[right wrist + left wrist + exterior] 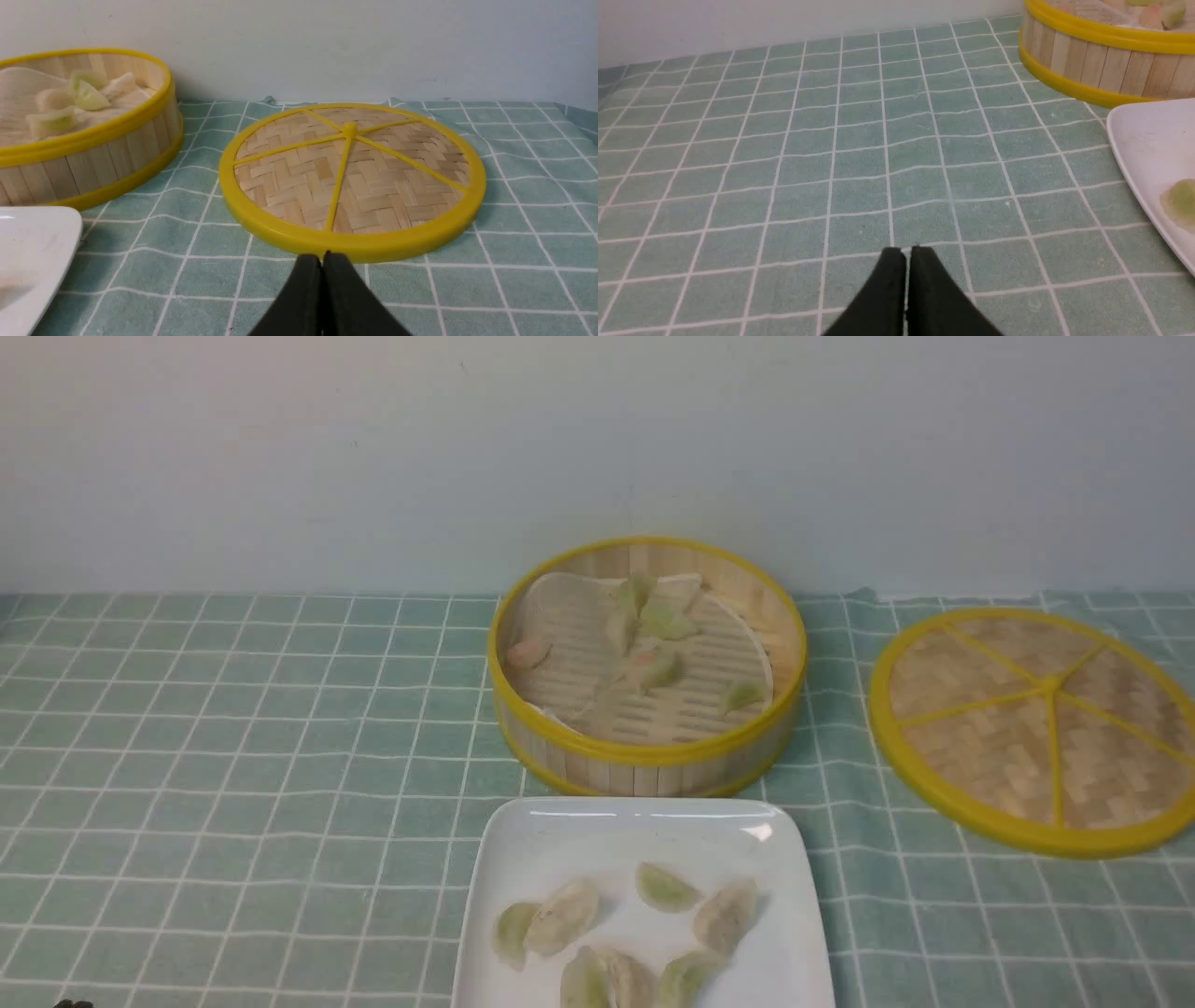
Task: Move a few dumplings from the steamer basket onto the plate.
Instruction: Use the left arm to grab a dumpling from the steamer
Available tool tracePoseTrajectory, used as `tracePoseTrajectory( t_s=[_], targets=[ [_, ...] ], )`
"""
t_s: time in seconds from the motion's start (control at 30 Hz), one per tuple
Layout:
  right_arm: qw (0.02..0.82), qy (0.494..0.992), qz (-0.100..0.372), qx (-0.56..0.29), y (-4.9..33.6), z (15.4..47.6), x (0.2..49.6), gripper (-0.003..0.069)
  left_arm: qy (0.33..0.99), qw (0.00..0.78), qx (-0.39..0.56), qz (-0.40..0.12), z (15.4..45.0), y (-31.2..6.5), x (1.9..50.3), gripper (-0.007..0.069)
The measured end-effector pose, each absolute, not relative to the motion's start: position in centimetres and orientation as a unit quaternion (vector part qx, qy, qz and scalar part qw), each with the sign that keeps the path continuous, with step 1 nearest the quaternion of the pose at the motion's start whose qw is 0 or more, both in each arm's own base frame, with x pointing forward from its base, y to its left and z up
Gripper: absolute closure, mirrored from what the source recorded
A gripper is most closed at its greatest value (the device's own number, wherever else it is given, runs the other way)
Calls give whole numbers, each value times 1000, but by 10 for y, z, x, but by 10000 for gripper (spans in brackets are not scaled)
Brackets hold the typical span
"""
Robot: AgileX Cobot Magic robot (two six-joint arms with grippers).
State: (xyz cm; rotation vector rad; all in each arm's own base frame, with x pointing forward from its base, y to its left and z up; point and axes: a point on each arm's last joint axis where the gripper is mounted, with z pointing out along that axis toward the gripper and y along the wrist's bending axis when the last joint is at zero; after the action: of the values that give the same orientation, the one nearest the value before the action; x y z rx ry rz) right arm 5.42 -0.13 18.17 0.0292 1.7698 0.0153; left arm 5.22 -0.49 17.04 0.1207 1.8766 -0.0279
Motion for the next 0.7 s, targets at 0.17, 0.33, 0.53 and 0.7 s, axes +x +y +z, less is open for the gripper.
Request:
tracePoseTrajectory(
  t_s=[0.17,0.33,0.53,0.7],
  targets=[
    [633,774,7,13,-1,182,54,673,806,590,52,-12,170,-5,52,631],
    [633,774,7,13,-1,182,54,673,806,590,52,-12,170,-5,52,631],
    [633,774,7,13,-1,182,54,673,806,590,52,-12,170,-5,52,631],
    [633,774,1,9,-2,182,54,673,806,590,55,-7,170,-5,52,631]
  ],
)
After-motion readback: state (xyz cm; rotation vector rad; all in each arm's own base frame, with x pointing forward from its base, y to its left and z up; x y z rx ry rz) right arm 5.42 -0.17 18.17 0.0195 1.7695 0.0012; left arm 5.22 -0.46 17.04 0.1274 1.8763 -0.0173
